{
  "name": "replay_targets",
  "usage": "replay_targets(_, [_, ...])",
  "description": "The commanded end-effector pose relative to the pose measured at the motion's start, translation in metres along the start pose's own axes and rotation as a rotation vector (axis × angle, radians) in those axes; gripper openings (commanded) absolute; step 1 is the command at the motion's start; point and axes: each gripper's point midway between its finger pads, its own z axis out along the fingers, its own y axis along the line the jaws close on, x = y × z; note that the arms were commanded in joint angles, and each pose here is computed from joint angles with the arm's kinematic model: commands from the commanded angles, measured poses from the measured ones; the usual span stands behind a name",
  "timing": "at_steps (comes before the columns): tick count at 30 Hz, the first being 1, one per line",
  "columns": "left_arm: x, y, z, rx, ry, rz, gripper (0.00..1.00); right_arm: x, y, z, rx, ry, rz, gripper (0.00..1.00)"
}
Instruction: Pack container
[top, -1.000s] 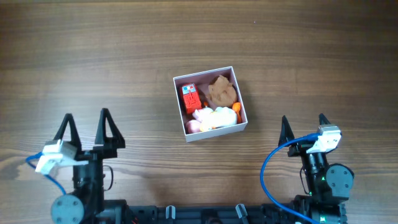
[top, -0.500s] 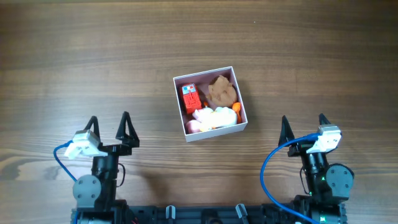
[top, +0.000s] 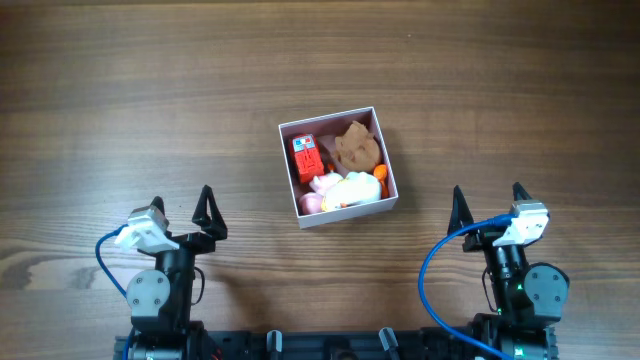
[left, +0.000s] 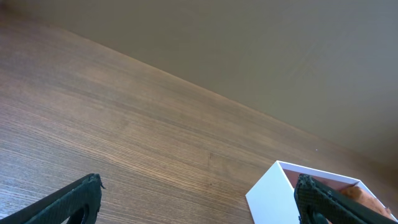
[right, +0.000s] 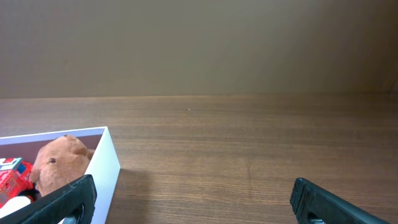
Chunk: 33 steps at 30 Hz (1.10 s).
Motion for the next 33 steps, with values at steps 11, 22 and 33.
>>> replay_targets(11, [0.0004,0.002,0.0002,-0.008,-0.01,0.015,1.0,-0.0007,0.0034,-0.0001,-0.017,-0.008,-0.008,1.0])
replay_targets(22, [0.0004,0.002,0.0002,-0.008,-0.01,0.015,1.0,-0.0007,0.0034,-0.0001,-0.017,-0.008,-0.008,1.0])
replay_targets(33, [0.0005,0.002,0.0002,-0.008,-0.01,0.015,1.0,-0.0007,0.0034,-0.0001,-0.017,-0.008,-0.008,1.0])
